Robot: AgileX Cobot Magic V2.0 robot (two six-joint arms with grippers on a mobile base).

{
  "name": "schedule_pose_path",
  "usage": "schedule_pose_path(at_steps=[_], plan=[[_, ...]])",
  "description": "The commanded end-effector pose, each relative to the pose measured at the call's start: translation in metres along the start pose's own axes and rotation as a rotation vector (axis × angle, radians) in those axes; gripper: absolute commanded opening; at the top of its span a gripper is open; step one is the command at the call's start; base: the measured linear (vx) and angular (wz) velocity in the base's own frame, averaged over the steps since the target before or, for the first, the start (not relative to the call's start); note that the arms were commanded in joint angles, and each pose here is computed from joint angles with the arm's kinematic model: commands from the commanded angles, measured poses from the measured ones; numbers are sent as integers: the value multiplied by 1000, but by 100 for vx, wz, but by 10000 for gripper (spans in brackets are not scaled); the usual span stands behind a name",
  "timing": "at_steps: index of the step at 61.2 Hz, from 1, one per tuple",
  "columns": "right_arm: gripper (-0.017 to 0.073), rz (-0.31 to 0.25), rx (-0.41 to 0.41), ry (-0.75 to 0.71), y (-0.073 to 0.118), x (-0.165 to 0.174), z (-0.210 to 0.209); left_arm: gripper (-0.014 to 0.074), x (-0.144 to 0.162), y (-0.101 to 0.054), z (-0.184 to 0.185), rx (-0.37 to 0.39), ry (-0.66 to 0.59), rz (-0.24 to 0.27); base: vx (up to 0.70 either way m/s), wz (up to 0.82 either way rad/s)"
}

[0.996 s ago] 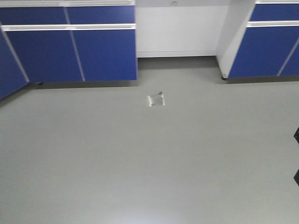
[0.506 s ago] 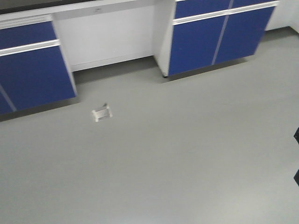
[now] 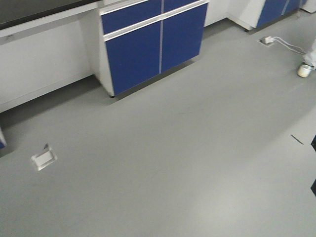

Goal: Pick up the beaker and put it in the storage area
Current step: 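Drive the base to the other bench holding the beaker in the right gripper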

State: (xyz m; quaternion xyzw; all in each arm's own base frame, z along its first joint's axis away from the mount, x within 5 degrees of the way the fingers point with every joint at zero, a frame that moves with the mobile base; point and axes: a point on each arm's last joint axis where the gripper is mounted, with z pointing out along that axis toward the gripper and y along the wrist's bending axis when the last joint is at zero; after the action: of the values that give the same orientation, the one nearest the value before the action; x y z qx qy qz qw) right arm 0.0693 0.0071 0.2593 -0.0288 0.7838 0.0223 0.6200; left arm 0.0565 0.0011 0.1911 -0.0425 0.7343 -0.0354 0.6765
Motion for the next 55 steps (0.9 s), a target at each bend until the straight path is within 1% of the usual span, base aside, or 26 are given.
schedule_pose_path(at_steps=[1, 11, 23, 38, 55], plan=[[0, -4, 24, -98, -2, -17, -3, -8, -1, -2, 0, 30, -76, -11, 33, -39], [0, -4, 24, -98, -2, -17, -3, -8, -1, -2, 0, 30, -76, -11, 36, -21], [0, -4, 23, -95, -2, -17, -3, -8, -1, -2, 0, 30, -76, -11, 40, 14], [0, -4, 23, -95, -2, -17, -3, -8, -1, -2, 0, 30, -76, -11, 46, 42], [0, -4, 23, -95, -2, -17, -3, -8, -1, -2, 0, 30, -76, -11, 49, 63]])
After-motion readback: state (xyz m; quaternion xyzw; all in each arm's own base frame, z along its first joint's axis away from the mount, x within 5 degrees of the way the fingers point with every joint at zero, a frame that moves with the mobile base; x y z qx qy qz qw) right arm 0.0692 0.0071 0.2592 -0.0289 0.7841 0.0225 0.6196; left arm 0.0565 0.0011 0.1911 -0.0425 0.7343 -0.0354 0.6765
